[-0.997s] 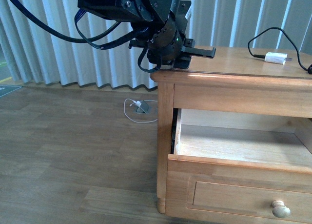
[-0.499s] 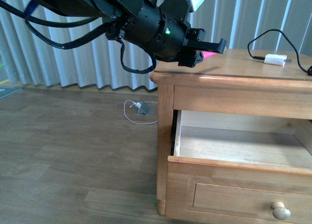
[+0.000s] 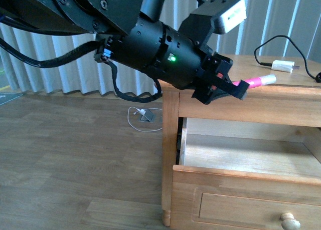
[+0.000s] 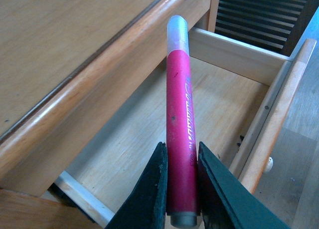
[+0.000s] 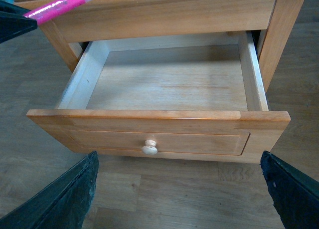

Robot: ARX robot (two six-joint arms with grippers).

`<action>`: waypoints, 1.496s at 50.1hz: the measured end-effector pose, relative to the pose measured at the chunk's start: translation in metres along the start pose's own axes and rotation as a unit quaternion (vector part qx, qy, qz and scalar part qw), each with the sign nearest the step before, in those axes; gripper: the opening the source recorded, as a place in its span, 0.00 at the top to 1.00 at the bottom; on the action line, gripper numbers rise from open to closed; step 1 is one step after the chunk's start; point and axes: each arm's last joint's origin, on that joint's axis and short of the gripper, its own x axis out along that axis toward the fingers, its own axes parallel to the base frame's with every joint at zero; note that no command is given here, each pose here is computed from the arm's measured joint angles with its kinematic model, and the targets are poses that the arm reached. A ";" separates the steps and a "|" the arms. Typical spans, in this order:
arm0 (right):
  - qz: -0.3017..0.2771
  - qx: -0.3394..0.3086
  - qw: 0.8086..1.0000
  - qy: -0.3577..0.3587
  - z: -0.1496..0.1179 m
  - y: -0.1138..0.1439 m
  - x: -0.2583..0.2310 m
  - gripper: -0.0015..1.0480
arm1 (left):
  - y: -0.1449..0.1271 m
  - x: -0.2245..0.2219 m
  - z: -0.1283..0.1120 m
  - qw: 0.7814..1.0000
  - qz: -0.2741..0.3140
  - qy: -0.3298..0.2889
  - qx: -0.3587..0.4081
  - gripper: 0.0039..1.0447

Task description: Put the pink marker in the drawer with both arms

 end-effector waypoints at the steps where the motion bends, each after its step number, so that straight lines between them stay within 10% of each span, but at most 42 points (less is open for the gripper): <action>1: 0.000 0.000 1.000 0.000 0.000 0.000 0.000 0.08 | -0.002 0.002 -0.001 1.000 -0.001 0.001 0.001 0.86; 34: 0.000 0.000 1.000 0.000 0.000 0.000 0.000 0.08 | -0.014 0.049 -0.058 0.997 0.001 0.071 -0.030 0.86; 46: 0.000 0.000 1.000 0.000 0.000 0.000 0.000 0.08 | -0.015 0.050 -0.060 0.997 0.019 0.068 -0.021 0.53; 60: 0.000 0.000 1.000 0.000 0.000 0.000 0.000 0.08 | -0.003 0.019 -0.046 0.981 0.174 0.075 -0.049 0.05; 75: 0.000 0.000 1.000 0.000 0.000 0.000 0.000 0.08 | -0.004 -0.069 -0.027 0.961 0.265 0.004 -0.080 0.05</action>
